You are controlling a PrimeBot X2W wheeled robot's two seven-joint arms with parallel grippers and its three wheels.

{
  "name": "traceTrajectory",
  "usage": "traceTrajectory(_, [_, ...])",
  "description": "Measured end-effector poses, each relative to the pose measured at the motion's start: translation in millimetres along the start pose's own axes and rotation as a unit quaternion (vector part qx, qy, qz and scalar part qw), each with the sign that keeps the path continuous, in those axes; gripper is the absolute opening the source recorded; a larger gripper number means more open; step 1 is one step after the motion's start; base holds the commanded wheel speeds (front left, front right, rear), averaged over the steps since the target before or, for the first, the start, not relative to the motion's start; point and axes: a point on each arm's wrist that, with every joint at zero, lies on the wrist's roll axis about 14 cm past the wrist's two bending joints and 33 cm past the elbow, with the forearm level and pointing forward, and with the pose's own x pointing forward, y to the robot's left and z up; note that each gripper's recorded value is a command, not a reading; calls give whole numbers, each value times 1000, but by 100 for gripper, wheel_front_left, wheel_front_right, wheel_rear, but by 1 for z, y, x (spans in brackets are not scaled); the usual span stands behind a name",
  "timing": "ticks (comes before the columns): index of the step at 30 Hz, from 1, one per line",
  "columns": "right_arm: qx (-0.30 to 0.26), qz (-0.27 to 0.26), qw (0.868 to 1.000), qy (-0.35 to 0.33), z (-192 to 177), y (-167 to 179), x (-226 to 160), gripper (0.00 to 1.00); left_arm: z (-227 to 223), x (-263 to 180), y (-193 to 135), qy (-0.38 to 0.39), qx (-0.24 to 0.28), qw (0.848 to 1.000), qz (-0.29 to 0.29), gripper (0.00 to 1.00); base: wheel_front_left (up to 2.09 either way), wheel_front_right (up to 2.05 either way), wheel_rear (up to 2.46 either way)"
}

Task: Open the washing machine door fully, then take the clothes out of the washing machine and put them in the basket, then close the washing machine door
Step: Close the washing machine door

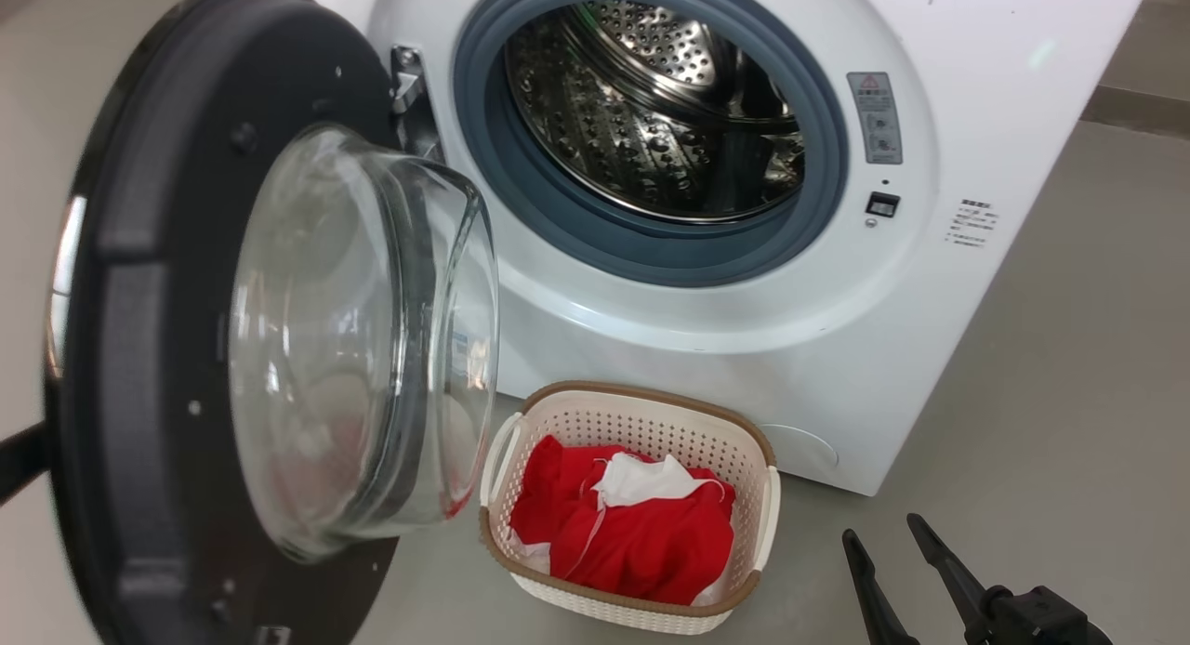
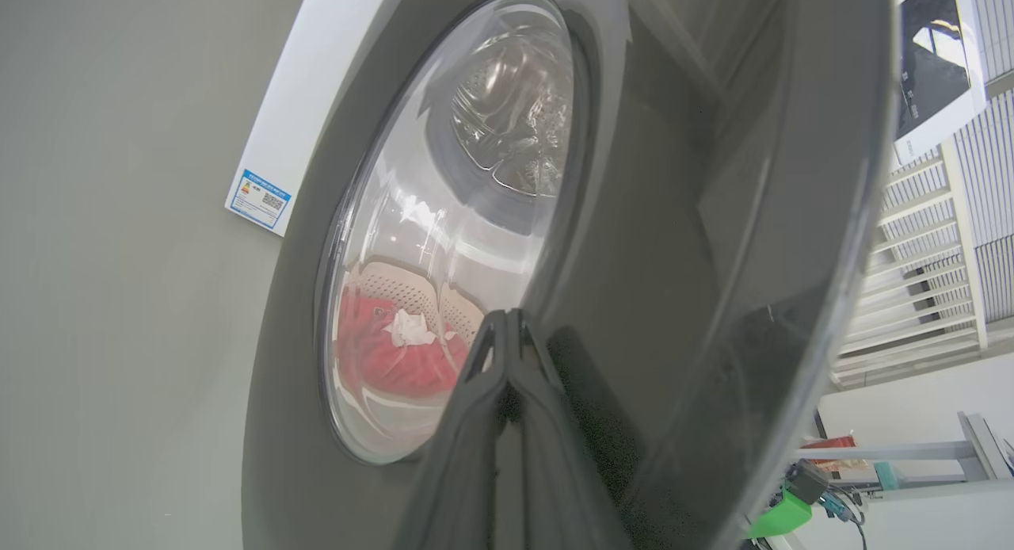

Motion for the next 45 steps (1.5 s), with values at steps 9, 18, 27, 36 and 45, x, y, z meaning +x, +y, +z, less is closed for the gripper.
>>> traceTrajectory(9, [4,-31,999,-8,3,-16,-12,100,-29,34,-61,43,36,994,-99,0,0,0,0])
traceTrajectory(18, [5,-53,998,-15,6,-27,-22,100,-52,61,-106,54,55,983,-164,0,0,0,0])
traceTrajectory(27, [6,-57,998,-14,5,-29,-23,100,-48,71,-101,25,50,987,-153,0,0,0,0])
traceTrajectory(36, [14,-45,999,-13,5,-22,-19,100,-63,57,-40,-23,2,997,-70,25,0,0,0])
traceTrajectory(45, [14,-21,1000,-10,4,-7,-12,100,-91,35,10,-76,-60,995,-1,100,0,0,0])
